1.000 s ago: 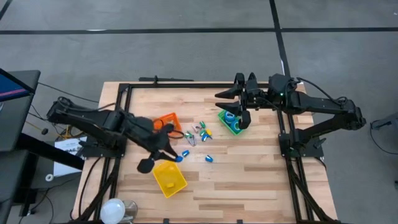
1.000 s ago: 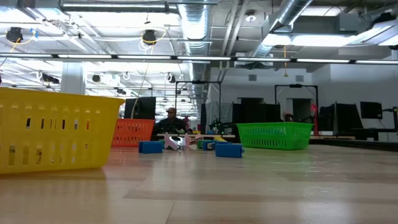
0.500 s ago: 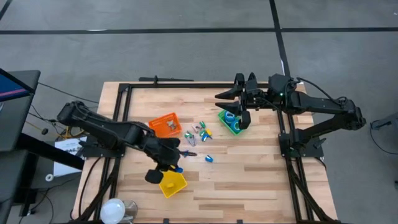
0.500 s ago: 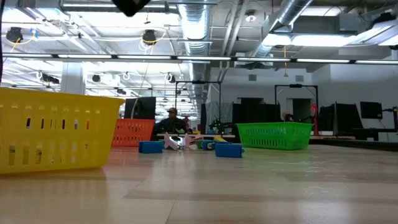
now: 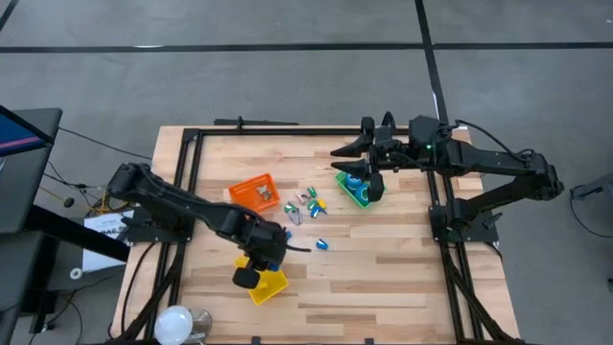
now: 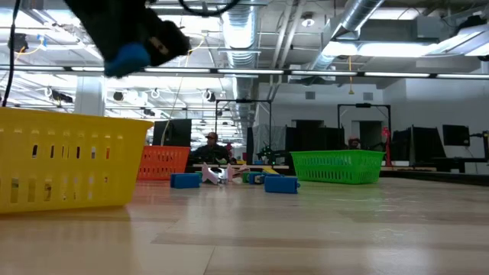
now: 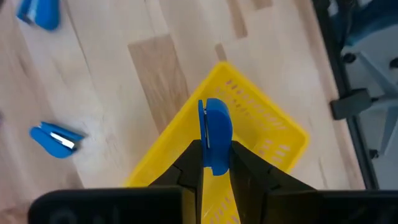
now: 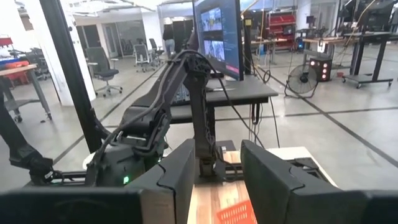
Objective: Pick and place Stapler, Stapler remover, tape
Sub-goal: Put the blue stapler into the yellow basket
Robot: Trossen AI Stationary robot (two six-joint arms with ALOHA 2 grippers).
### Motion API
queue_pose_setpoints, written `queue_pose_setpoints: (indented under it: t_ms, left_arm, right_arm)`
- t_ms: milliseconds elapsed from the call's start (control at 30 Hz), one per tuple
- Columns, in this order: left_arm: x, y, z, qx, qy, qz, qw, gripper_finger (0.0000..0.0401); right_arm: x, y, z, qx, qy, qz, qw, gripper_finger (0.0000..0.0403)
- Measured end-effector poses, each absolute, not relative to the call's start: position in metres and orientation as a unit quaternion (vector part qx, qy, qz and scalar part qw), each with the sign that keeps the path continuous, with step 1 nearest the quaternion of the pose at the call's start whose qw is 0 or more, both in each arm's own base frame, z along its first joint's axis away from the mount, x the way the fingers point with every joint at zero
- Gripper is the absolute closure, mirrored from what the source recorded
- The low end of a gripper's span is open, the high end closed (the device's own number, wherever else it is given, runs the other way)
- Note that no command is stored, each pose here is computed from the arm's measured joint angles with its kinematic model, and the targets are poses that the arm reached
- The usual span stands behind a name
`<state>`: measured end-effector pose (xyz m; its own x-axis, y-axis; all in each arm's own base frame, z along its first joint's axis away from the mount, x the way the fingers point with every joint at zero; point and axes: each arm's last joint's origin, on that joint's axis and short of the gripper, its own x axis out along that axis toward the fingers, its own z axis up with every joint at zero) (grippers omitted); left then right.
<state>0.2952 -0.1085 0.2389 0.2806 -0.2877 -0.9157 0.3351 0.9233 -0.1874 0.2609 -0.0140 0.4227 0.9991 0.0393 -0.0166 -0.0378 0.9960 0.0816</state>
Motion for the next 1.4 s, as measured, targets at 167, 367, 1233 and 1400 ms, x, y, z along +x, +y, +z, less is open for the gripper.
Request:
queue_pose_setpoints:
  t_ms: [167, 367, 1233, 1400]
  left_arm:
    - [0.299, -0.11, 0.225, 0.022, 0.595, -0.191, 0.78, 0.0353]
    - [0.3, -0.11, 0.216, 0.023, 0.613, -0.188, 0.767, 0.0353]
    - [0.296, -0.112, 0.215, -0.016, 0.635, -0.21, 0.743, 0.033]
    - [0.296, -0.112, 0.215, -0.016, 0.635, -0.21, 0.743, 0.0325]
  right_arm:
    - [0.261, -0.014, 0.422, 0.041, 0.014, 0.019, 0.999, 0.0281]
    - [0.261, -0.014, 0.42, 0.042, 0.025, 0.019, 0.999, 0.0282]
    - [0.261, -0.014, 0.419, 0.04, 0.027, 0.018, 0.999, 0.0282]
    - [0.261, -0.014, 0.419, 0.038, 0.027, 0.018, 0.999, 0.0282]
